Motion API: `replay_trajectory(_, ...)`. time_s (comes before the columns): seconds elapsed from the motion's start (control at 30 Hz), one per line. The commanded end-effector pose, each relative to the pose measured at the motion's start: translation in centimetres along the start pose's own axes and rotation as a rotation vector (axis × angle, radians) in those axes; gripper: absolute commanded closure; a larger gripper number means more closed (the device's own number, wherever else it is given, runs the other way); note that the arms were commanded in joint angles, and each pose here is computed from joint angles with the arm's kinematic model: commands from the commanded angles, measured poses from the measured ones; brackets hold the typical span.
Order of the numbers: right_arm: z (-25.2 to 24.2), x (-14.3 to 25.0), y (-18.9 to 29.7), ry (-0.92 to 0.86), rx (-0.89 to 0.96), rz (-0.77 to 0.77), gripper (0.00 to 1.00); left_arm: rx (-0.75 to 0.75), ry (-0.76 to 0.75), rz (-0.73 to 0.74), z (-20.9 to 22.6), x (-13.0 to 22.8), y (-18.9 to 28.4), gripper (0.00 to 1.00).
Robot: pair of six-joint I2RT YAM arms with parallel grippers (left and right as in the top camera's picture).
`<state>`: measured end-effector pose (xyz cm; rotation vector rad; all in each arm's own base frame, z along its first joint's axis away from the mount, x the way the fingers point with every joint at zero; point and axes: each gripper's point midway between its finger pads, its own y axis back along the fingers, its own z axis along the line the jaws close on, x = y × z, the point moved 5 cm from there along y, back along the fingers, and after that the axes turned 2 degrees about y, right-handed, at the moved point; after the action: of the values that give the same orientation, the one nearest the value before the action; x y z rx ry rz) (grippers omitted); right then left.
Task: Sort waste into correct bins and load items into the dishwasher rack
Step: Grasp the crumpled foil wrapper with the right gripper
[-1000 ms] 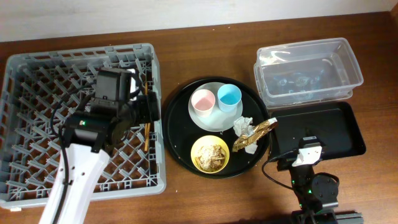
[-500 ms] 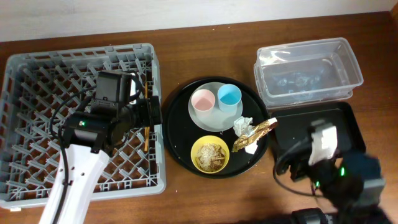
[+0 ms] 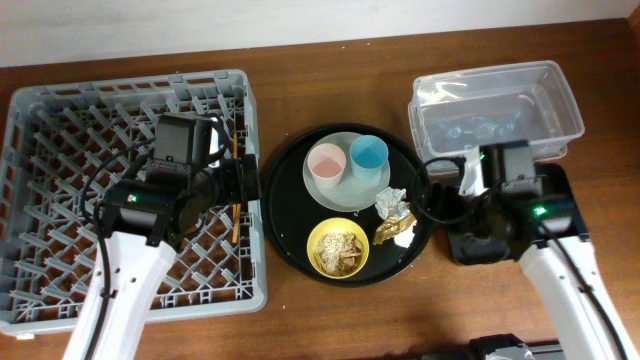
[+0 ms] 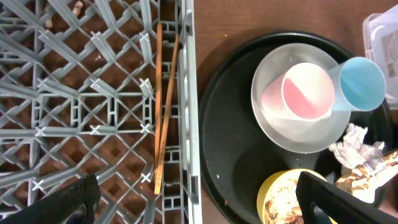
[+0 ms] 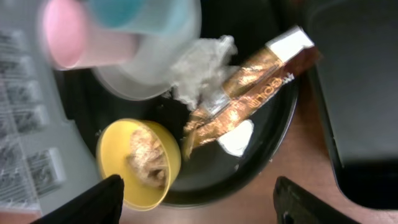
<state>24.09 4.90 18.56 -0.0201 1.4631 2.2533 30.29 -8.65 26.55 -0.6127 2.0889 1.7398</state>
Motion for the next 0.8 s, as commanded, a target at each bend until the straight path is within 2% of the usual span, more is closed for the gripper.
replay_trajectory(0.0,-2.6,1.4,-3.3,-0.189,0.057,-0.005,0.23,0.012,-0.001,-0.013,-0.2,-0.3,0.4,0.01)
replay_trajectory(0.1,-4.2,2.1,-6.6,-0.272,0.02,-0.063,0.26,0.012,-0.001,-0.013,-0.2,-0.3,0.4,0.01)
replay_trajectory(0.23,-4.2,1.0,-8.0,-0.229,-0.059,-0.184,0.43,0.011,-0.001,-0.013,-0.2,-0.3,0.4,0.01)
replay_trajectory(0.53,-5.1,1.5,-10.0,-0.251,-0.021,-0.123,0.44,0.011,-0.001,-0.013,-0.2,-0.3,0.4,0.01)
replay_trajectory(0.57,-5.1,1.4,-10.3,-0.251,-0.024,-0.119,0.47,0.011,-0.001,-0.013,-0.2,-0.3,0.4,0.01)
replay_trajectory(0.63,-4.5,0.9,-10.3,-0.238,-0.069,-0.129,0.66,0.011,-0.001,-0.013,-0.2,-0.3,0.4,0.01)
replay_trajectory(0.7,-3.8,0.5,-9.9,-0.225,-0.103,-0.149,0.79,0.011,-0.001,-0.013,-0.2,-0.3,0.4,0.01)
replay_trajectory(0.73,-3.6,0.2,-9.4,-0.217,-0.115,-0.167,0.9,0.011,-0.001,-0.013,-0.2,-0.3,0.4,0.01)
replay_trajectory(0.77,-3.2,-0.1,-8.7,-0.206,-0.132,-0.193,0.96,0.011,-0.001,-0.013,-0.2,-0.3,0.4,0.01)
